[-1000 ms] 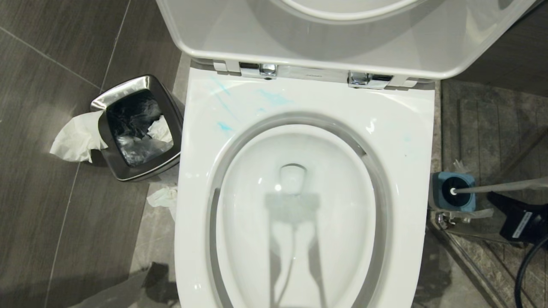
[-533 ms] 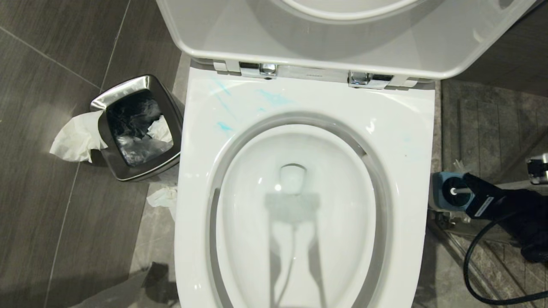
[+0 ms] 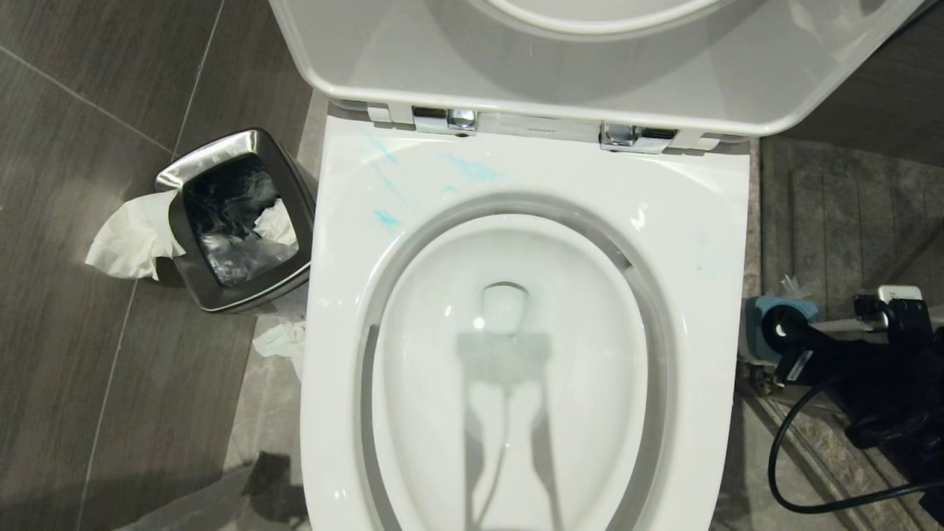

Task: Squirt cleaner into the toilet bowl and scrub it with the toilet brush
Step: Pour in the cleaning agent

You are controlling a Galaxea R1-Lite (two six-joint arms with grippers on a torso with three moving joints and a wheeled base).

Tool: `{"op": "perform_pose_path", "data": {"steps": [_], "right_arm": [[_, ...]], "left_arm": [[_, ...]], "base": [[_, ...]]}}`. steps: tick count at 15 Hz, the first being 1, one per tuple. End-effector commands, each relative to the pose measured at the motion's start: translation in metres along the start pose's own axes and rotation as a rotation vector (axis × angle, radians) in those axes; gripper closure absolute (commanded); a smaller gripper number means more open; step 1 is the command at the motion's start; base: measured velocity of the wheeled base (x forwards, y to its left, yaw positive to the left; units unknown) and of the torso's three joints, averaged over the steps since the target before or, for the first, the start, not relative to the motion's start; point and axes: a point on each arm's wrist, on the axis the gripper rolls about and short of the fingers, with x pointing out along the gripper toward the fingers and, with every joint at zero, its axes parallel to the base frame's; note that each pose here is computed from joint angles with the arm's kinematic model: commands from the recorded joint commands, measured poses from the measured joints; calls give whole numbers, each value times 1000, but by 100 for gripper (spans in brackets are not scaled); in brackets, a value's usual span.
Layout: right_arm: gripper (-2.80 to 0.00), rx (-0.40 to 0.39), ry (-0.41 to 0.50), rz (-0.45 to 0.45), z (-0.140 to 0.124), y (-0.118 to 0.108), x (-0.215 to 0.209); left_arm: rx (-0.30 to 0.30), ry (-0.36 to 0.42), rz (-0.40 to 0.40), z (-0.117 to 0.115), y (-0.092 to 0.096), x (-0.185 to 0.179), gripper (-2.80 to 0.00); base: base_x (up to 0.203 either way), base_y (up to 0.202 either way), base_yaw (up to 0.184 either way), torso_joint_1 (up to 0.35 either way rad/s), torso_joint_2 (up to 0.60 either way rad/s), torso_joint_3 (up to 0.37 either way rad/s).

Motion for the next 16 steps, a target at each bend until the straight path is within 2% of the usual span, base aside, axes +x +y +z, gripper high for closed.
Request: {"op": "perform_pose_path", "data": {"steps": [1,7,8,12,16], "right_arm": [[0,1,13,-3,-3,-1,-2],[0,15,-20,10,2,2,9],[-280,16,-26,16,2,3,13],[-280,13,4,52,-6,5,22],[-280,12,-8,92,-10,8,43]], "left_arm": [[0,3,0,0,0,0,0],[0,3,0,0,0,0,0],[0,3,0,0,0,0,0],[0,3,0,0,0,0,0],[0,3,0,0,0,0,0]], "base": [[0,0,0,0,0,0],[0,0,0,0,0,0],[0,0,0,0,0,0],[0,0,0,0,0,0],[0,0,0,0,0,0]]}}
